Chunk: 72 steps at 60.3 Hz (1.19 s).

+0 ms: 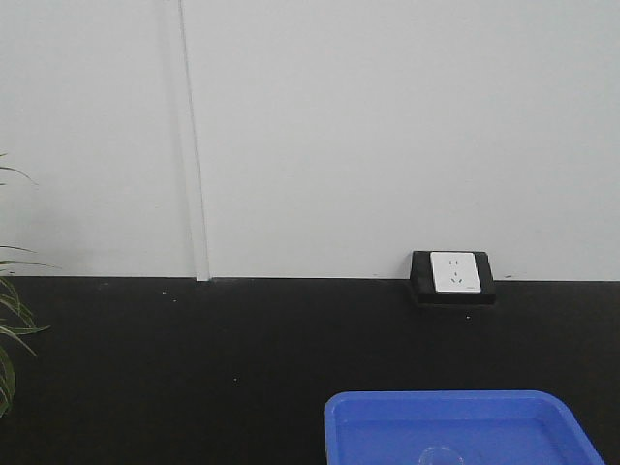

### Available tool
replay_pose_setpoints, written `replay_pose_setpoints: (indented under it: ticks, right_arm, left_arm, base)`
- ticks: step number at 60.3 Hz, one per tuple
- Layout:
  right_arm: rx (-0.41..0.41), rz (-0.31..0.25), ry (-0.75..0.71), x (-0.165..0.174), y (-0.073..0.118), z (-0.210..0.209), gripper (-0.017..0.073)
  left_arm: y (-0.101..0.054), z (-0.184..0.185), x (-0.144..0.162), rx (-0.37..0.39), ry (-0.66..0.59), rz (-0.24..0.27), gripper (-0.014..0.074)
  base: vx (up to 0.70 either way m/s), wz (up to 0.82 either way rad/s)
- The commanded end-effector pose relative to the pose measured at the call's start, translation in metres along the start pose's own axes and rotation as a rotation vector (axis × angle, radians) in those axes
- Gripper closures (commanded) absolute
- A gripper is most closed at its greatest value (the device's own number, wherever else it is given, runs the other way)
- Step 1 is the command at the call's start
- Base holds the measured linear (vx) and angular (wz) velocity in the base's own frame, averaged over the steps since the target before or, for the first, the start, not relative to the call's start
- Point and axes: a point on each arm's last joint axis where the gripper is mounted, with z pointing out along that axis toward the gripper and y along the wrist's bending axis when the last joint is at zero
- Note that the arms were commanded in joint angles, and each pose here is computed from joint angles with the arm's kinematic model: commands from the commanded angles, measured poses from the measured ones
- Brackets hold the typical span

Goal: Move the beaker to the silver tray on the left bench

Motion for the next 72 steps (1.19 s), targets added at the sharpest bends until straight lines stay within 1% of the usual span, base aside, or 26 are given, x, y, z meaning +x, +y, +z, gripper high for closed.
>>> replay_pose_setpoints:
  ticks: [1, 57, 66, 72]
  right_arm:
    - [0.001, -0.009, -0.081, -0.0058, 0.0002, -0.0005, 0.057]
    - [0.001, -0.012, -0.082, -0.0059, 0.0002, -0.0005, 0.0571]
    - [-0.001, -0.012, -0.116, -0.009, 0.0004, -0.0008, 0.0571]
    - [-0.003, -0.019, -0.171, -0.0139, 0.0006, -0.0016, 0.0571]
  left_arm:
    - [-0.0007, 0.0015, -0.0009, 0.005, -0.065, -0.003, 0.0592]
    - [-0.0007, 0.0015, -0.0009, 0.005, -0.065, -0.003, 0.0592]
    - [-0.0007, 0.0015, -0.0009, 0.005, -0.065, -0.003, 0.0592]
    - [-0.0007, 0.0015, -0.0009, 0.005, -0.065, -0.003, 0.0592]
  base:
    - [0.0, 0.0]
    - [0.0, 0.0]
    - [0.0, 0.0]
    - [0.0, 0.0]
